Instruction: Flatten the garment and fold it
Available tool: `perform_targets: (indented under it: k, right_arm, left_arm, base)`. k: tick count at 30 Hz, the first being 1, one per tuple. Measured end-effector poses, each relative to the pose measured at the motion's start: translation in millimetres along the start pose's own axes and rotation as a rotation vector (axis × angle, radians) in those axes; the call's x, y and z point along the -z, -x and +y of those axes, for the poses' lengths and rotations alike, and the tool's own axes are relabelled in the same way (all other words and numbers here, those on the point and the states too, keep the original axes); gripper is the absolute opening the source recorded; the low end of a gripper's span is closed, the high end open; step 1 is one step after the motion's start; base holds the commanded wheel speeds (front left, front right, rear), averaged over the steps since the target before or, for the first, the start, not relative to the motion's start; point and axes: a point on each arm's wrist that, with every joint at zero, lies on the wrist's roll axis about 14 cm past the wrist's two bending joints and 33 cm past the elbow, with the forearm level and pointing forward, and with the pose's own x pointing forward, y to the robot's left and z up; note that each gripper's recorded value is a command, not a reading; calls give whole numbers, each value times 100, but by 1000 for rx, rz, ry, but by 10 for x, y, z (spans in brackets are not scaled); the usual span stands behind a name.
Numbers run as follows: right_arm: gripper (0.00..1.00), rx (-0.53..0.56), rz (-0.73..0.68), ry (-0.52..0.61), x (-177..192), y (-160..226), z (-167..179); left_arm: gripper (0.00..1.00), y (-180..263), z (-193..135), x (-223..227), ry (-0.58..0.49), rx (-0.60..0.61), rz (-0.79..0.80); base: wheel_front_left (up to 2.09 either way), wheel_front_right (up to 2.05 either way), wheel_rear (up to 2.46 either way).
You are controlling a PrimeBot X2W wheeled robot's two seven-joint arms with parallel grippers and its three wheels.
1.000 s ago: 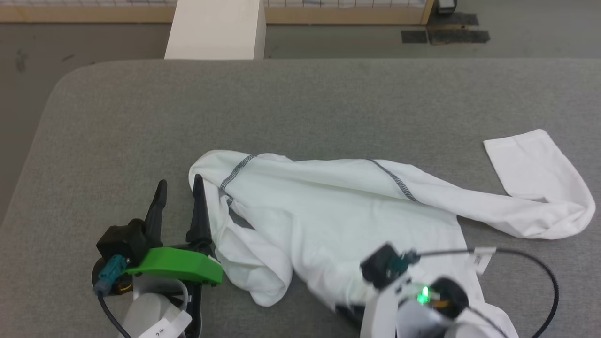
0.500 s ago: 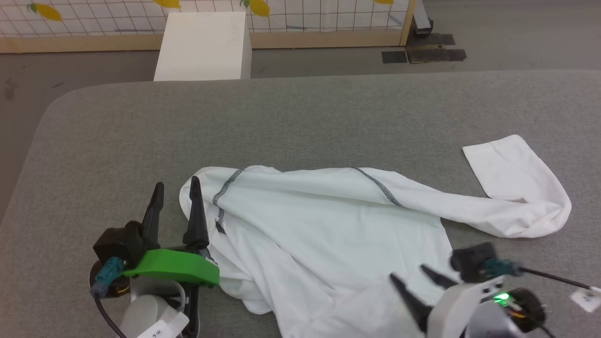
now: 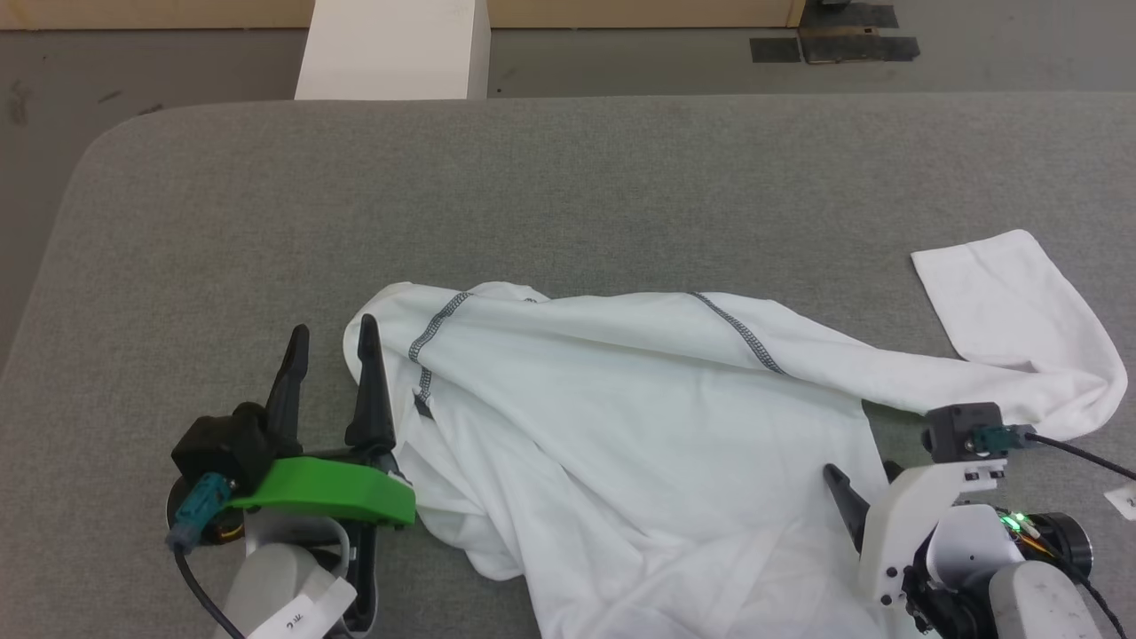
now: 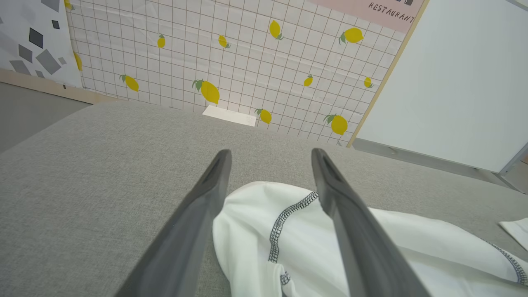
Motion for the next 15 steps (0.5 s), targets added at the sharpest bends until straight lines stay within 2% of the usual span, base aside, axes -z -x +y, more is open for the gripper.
perform_targets:
  k: [2,3,4,5,8,15]
  right_arm:
    - [100,-12,70,11,89,-52,43]
    - [51,-18,100,19,121,-62,67]
    - [36,-23,123,28,129,-66,78]
    - [0,-25,134,34,128,-62,87]
    - [0,-28,167,38,162,-4,100]
    - [0,-12,250,-13,578,422,67]
  left_arm:
    - [100,-3,25,19,-2,-7,5]
    - [100,-2,36,23,-2,-10,6]
    - [100,0,47,27,-3,-13,8]
    - [100,0,52,28,-3,-14,8]
    - [100,6,55,12,-3,-15,4]
    - [100,24,6,-82,0,-3,-19]
  base:
    - [0,0,0]
    - [0,0,0]
    - [0,0,0]
    - [0,0,0]
    - [0,0,0]
    - [0,0,0]
